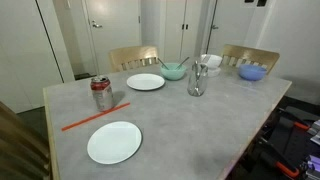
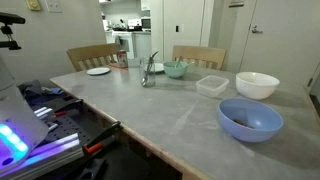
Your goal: Take the spoon from the bottle and put it on the table
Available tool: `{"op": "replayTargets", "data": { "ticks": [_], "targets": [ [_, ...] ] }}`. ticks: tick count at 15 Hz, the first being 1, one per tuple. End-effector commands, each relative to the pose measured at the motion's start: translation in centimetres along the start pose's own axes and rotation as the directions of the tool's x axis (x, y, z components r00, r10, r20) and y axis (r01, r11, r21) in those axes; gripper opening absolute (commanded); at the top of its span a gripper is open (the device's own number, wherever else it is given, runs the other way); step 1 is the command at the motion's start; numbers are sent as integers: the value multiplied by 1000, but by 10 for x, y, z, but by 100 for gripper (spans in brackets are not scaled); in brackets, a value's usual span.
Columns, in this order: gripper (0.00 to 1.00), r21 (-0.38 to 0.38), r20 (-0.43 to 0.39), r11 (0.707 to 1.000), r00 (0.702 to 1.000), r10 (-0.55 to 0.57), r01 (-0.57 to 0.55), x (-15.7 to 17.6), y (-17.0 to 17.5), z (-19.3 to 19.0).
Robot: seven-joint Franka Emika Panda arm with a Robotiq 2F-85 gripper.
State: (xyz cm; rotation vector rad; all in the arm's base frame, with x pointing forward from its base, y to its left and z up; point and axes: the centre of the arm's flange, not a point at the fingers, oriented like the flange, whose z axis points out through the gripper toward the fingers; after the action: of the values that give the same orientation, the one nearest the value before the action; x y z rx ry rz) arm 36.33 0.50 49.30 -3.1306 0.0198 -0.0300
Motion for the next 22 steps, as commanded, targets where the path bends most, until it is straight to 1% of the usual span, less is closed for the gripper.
{"op": "replayTargets", "data": {
  "ticks": [1,15,19,22],
  "targets": [
    [100,0,0,1000,1000,0,0,0,0,0],
    [100,0,0,1000,1000,0,0,0,0,0],
    [100,-24,23,998,999,-50,50,23,-1,2],
    [100,-38,44,995,994,-95,97,48,-1,3]
  ]
}}
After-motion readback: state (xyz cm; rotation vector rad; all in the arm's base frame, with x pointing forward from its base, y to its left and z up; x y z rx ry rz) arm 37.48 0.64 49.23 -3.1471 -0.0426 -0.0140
